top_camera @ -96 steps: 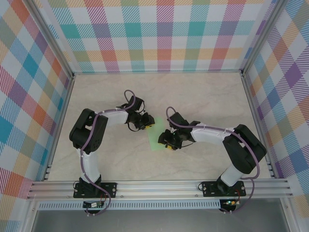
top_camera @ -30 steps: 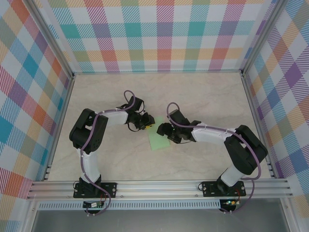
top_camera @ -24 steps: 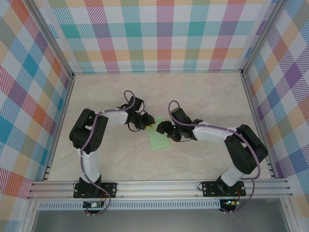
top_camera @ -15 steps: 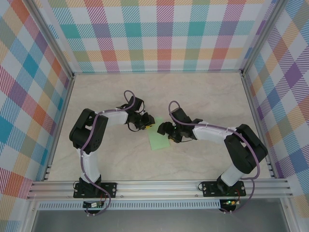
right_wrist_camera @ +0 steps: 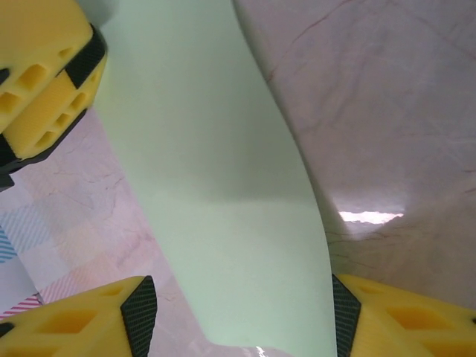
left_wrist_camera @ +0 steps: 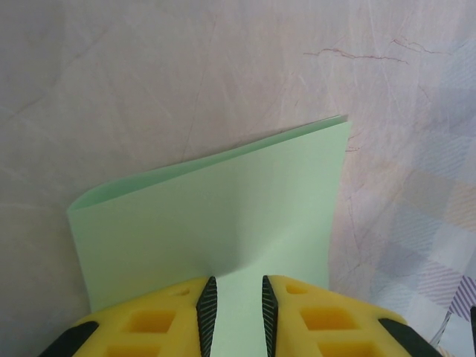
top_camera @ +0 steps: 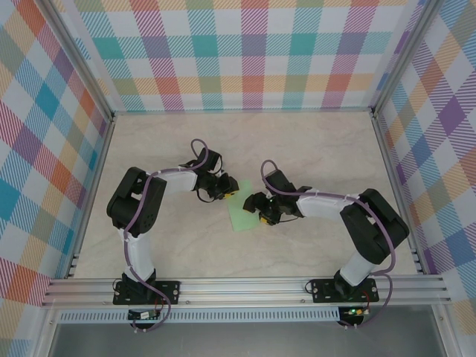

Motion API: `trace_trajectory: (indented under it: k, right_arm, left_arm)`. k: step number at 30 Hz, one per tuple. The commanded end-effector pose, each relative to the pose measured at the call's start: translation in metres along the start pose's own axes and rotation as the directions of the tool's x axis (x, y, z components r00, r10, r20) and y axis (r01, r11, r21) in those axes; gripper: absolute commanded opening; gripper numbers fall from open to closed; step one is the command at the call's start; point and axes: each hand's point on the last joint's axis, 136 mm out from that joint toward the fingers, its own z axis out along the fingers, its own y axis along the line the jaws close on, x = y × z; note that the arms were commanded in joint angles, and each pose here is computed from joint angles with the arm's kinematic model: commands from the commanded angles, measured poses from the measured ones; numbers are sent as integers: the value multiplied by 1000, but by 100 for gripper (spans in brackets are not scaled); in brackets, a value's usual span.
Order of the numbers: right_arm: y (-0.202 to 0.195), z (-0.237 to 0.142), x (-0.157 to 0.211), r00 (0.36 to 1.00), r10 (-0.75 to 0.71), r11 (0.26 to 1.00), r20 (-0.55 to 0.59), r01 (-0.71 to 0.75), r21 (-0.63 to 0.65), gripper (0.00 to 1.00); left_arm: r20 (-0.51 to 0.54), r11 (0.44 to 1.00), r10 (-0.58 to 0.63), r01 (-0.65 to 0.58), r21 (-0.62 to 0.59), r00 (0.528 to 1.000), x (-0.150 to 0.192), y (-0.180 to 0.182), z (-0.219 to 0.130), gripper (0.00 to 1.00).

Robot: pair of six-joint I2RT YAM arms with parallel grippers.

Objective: Fold a paper plane with a square sheet of paper (pick it up from the middle)
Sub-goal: Third fold the triangle at the center of the table.

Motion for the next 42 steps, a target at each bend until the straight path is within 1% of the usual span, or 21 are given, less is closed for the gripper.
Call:
trace_trajectory:
  k: [1, 5, 7, 10, 12, 15, 17, 20, 23, 25, 28, 31, 37, 42]
  right_arm:
    - [17, 1, -11, 999, -42, 998, -3, 42, -47, 61]
    - [26, 6, -23, 998, -60, 991, -37, 55, -119, 57]
    - [33, 6, -26, 996, -83, 986, -46, 75, -145, 53]
    - [30, 6, -32, 994, -102, 989, -44, 97, -114, 49]
    - [26, 7, -34, 994, -101, 990, -52, 95, -106, 43]
    - [30, 10, -31, 991, -110, 982, -82, 96, -164, 36]
    - [35, 11, -28, 987, -120, 975, -104, 98, -198, 32]
    - [34, 14, -27, 987, -111, 976, -112, 87, -198, 29]
    - [29, 15, -29, 990, -98, 982, -102, 80, -170, 27]
    - [25, 17, -30, 991, -86, 986, -104, 70, -149, 24]
    - [21, 19, -29, 992, -72, 989, -108, 57, -136, 22]
    - [17, 21, -28, 993, -47, 991, -110, 32, -129, 19]
    - [14, 19, -28, 996, 7, 990, -86, -19, -137, 14]
    - [13, 17, -27, 997, 29, 990, -72, -39, -136, 14]
  left_arm:
    - [-63, 995, -41, 35, -91, 997, 21, 34, 6, 28]
    - [-59, 998, 8, -11, -55, 998, 18, 21, -2, 31]
    - [-54, 999, 31, -33, -42, 998, 17, 14, -7, 32]
    - [-35, 998, 59, -59, -15, 998, 13, 2, -16, 36]
    - [-20, 997, 73, -73, -5, 997, 10, -6, -24, 38]
    - [-3, 996, 85, -85, 9, 996, 10, -14, -34, 43]
    - [6, 996, 89, -89, 15, 996, 11, -17, -39, 44]
    - [22, 997, 80, -80, 16, 997, 16, -17, -47, 44]
    - [42, 997, 73, -73, 11, 996, 24, -14, -54, 42]
    - [37, 997, 72, -73, 9, 997, 33, -13, -54, 39]
    - [10, 998, 66, -66, 11, 998, 48, -10, -47, 34]
    - [-14, 998, 60, -60, 8, 998, 58, -7, -37, 32]
    - [-29, 999, 48, -48, -9, 998, 55, -4, -19, 28]
    - [-35, 997, 50, -52, -51, 998, 50, 5, -7, 26]
